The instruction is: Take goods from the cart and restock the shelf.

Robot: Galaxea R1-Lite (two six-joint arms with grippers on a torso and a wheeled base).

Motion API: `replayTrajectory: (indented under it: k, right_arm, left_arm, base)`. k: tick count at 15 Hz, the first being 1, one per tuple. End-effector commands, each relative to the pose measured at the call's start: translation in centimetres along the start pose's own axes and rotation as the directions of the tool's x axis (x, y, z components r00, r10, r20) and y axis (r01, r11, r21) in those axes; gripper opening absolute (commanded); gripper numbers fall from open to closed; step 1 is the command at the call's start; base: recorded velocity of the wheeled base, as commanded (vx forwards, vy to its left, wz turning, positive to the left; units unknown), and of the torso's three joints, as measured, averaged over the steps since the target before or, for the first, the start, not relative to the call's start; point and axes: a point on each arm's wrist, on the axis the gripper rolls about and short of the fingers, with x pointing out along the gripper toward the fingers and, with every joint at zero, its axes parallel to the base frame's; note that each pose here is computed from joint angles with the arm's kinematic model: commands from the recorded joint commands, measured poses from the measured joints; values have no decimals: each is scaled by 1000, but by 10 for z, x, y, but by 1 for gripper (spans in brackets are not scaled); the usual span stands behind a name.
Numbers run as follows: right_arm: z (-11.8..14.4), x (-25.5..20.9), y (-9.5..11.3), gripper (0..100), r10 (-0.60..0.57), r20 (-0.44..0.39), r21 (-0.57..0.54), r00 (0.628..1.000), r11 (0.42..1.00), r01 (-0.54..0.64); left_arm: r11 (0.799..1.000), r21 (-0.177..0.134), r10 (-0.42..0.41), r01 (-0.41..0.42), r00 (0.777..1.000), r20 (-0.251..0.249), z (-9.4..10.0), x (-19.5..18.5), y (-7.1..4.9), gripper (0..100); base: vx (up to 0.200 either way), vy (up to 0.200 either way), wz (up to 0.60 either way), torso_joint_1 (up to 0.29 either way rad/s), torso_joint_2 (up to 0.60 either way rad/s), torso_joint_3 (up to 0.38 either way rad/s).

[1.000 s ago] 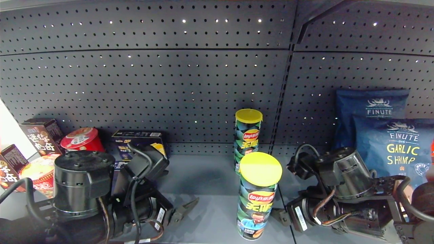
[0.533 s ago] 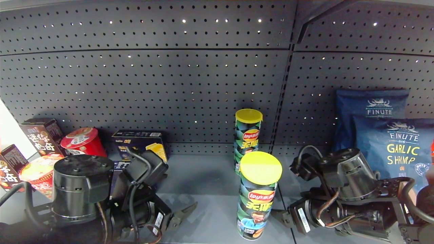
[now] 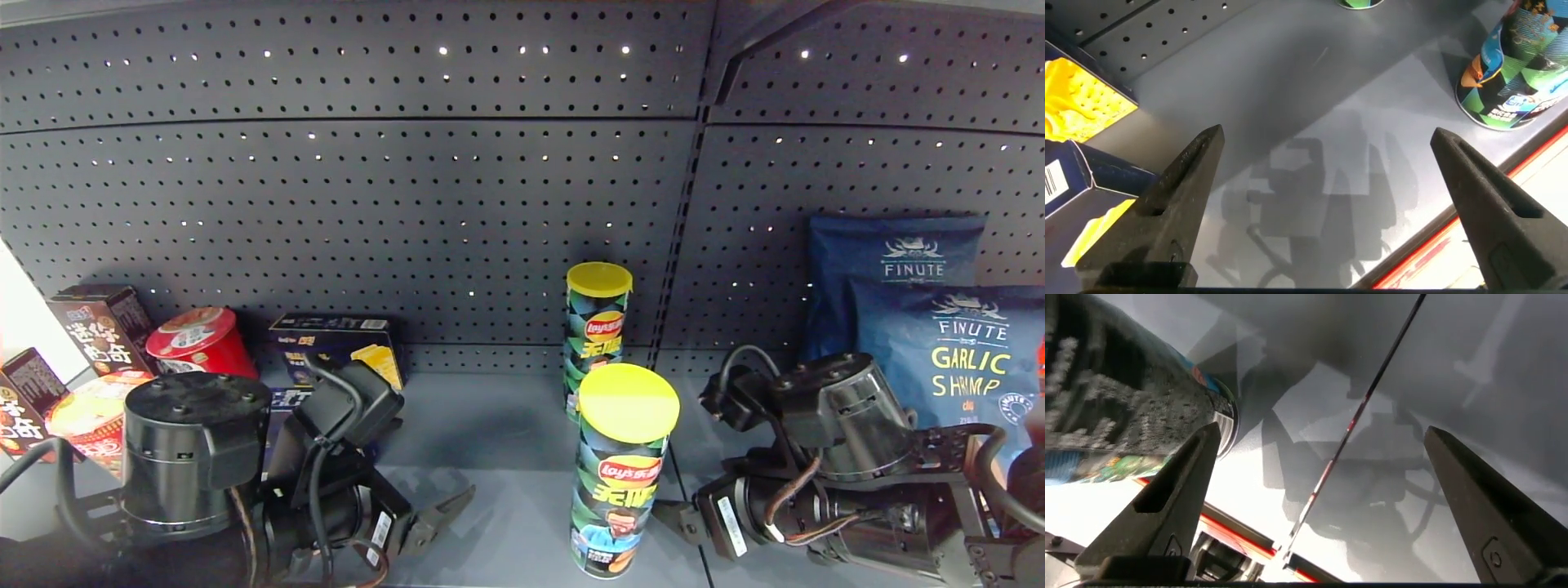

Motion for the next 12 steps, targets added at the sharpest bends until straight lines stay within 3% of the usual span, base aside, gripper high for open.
replayTrajectory:
  k: [1, 12]
  right_arm:
    - [0, 1, 1, 100, 1, -1, -1, 1000, 1000, -1]
    - [1, 9, 4, 100, 14, -9, -7, 1000, 1000, -14]
  left_arm:
    - [1000, 0, 1, -1, 1000, 3, 1, 0, 0, 100]
    - [1000, 0, -9, 9, 1000, 7, 1, 3, 0, 100]
  base:
    - [0, 0, 0, 0, 0, 0]
    - [0, 0, 0, 0, 0, 0]
